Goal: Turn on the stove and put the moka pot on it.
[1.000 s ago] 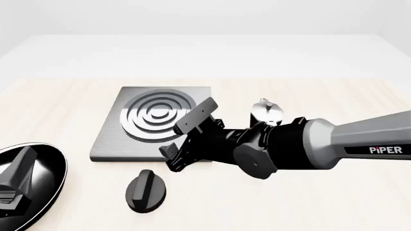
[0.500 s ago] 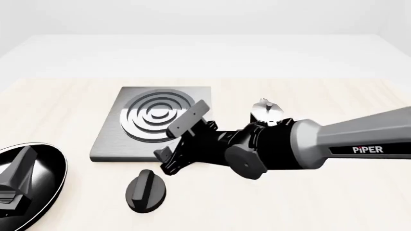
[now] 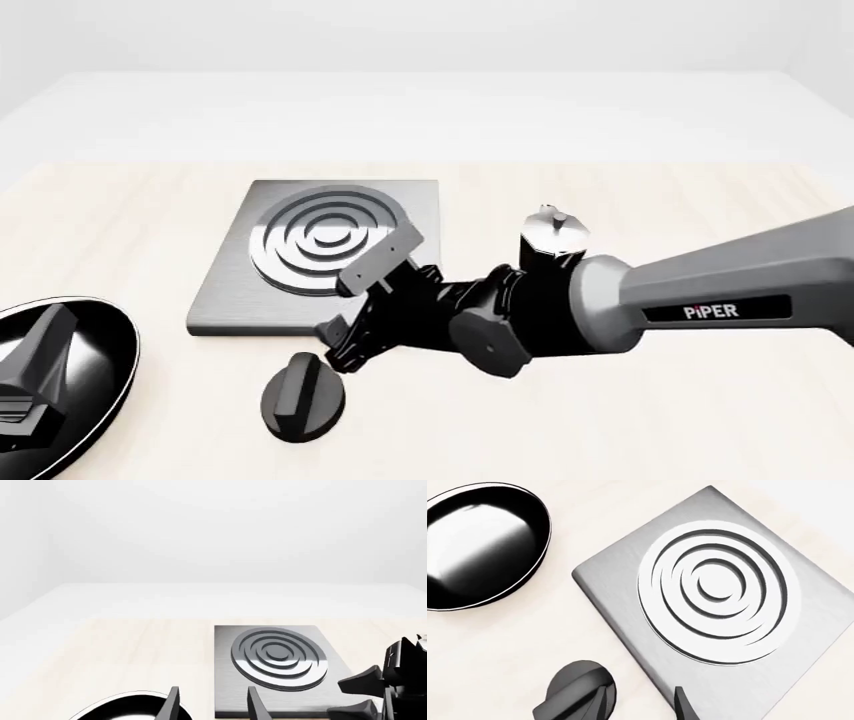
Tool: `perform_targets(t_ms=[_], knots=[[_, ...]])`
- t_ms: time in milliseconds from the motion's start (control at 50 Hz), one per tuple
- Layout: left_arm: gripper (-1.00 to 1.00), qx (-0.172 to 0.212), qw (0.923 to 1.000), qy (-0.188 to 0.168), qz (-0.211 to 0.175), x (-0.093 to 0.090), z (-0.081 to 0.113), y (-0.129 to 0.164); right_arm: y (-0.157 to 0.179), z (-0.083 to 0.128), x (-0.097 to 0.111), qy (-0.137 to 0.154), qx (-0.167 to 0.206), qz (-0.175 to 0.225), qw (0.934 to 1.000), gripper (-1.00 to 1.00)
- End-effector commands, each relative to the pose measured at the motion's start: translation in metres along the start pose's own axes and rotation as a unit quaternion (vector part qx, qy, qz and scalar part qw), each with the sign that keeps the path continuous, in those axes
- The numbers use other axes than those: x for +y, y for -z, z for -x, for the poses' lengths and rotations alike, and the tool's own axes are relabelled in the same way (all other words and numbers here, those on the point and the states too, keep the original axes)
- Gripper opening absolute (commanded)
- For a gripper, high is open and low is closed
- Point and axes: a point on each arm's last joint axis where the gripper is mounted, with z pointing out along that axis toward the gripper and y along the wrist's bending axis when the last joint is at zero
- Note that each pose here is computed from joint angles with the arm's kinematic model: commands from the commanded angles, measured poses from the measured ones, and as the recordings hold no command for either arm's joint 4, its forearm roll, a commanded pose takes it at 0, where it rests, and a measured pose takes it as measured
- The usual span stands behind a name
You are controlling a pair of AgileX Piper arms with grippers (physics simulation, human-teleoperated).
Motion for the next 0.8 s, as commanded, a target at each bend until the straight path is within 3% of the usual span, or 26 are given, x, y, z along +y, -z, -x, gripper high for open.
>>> perform_targets(t_ms=[20, 800], knots=[[1.0, 0.0, 1.0, 0.0, 0.0, 0.0, 0.0, 0.0, -0.007, -0.003, 0.003, -0.002, 0.008, 0.003, 1.0, 1.0], [1.0, 0.0, 1.0, 0.0, 0.0, 0.0, 0.0, 0.0, -0.026, -0.009, -0.004, -0.002, 0.029, -0.004, 0.9996, 1.0]])
